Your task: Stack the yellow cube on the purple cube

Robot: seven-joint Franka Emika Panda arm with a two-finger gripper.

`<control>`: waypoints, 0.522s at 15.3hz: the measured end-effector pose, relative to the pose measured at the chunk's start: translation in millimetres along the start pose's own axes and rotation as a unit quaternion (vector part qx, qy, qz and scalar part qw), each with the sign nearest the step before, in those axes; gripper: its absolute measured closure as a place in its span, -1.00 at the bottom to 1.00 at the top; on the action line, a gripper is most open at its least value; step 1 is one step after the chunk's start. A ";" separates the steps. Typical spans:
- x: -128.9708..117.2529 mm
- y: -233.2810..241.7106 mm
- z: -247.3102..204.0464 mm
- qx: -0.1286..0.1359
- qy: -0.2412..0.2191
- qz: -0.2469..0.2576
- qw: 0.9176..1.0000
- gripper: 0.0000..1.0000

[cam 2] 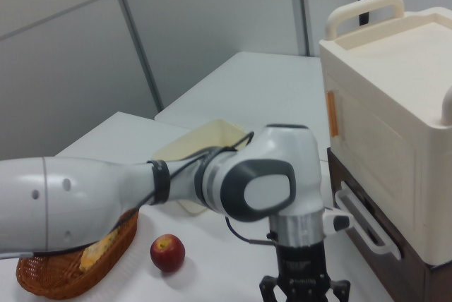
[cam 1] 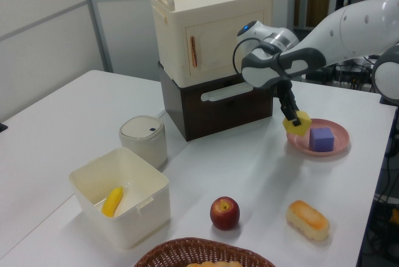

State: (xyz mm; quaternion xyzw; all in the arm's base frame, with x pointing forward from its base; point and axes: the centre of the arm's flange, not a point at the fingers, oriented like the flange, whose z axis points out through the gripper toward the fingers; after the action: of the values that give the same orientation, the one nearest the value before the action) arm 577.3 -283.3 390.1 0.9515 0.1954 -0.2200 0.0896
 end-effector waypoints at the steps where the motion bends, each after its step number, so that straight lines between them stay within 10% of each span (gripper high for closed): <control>1: -5.8 -0.1 -7.7 0.004 -0.004 -0.004 1.000 -0.27; 8: -39.3 -3.1 -20.1 0.058 -0.050 -0.060 0.995 -0.16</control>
State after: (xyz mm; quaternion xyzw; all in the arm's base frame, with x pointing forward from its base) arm 551.3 -288.4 425.5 0.9294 0.2342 -0.2836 0.0309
